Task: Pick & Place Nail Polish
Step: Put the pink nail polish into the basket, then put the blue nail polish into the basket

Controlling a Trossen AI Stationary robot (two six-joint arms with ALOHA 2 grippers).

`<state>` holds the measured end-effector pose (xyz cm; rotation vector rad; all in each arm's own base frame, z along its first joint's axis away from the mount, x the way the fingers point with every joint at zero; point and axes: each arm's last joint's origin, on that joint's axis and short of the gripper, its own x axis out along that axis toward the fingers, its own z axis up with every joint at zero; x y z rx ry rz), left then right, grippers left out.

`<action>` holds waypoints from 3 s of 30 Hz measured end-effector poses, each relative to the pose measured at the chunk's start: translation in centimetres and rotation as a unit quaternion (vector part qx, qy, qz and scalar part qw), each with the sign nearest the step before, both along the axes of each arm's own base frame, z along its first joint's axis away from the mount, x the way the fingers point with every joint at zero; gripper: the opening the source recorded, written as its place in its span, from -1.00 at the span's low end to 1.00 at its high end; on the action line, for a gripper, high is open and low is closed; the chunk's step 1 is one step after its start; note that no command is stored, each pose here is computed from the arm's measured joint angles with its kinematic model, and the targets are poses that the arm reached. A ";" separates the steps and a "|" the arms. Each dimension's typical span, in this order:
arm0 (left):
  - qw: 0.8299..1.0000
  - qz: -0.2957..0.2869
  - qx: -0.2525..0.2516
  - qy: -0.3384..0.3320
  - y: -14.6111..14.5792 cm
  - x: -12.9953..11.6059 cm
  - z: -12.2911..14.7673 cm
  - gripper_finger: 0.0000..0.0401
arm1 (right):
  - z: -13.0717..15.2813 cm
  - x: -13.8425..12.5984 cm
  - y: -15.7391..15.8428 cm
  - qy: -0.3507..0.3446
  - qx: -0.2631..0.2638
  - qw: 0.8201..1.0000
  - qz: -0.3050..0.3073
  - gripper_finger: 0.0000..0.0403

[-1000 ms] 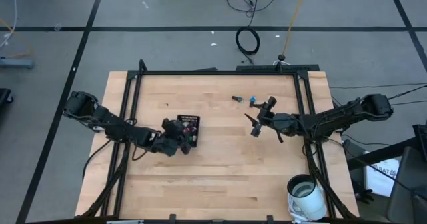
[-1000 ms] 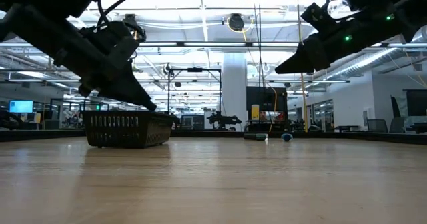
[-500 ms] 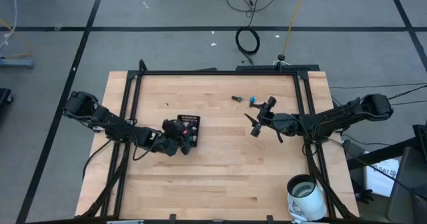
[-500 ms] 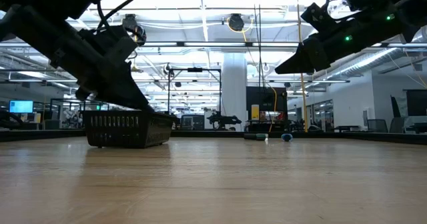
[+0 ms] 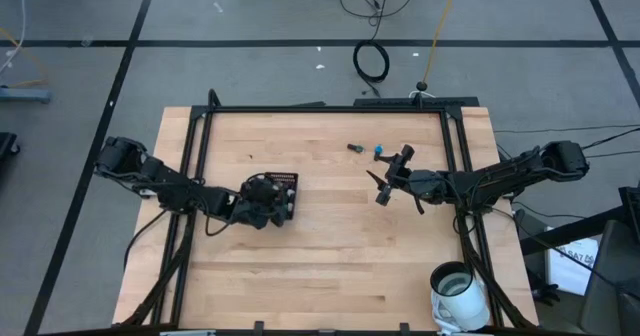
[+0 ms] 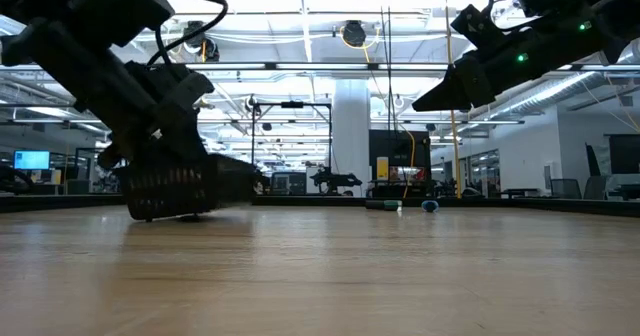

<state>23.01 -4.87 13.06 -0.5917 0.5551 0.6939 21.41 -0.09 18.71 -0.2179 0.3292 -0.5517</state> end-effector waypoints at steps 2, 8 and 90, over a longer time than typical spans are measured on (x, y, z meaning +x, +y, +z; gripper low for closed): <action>1.000 -0.002 -0.007 0.003 0.1 0.0 0.0 0.03 | 0.0 0.0 0.0 0.000 0.000 1.000 0.000 0.06; 0.999 -0.052 0.009 -0.012 0.3 0.8 0.5 0.59 | 0.0 0.0 0.0 0.000 0.000 1.000 0.000 0.06; 0.988 0.006 0.142 -0.058 6.4 1.2 4.5 0.87 | -7.9 0.2 -10.4 0.202 0.275 0.929 -0.144 -0.77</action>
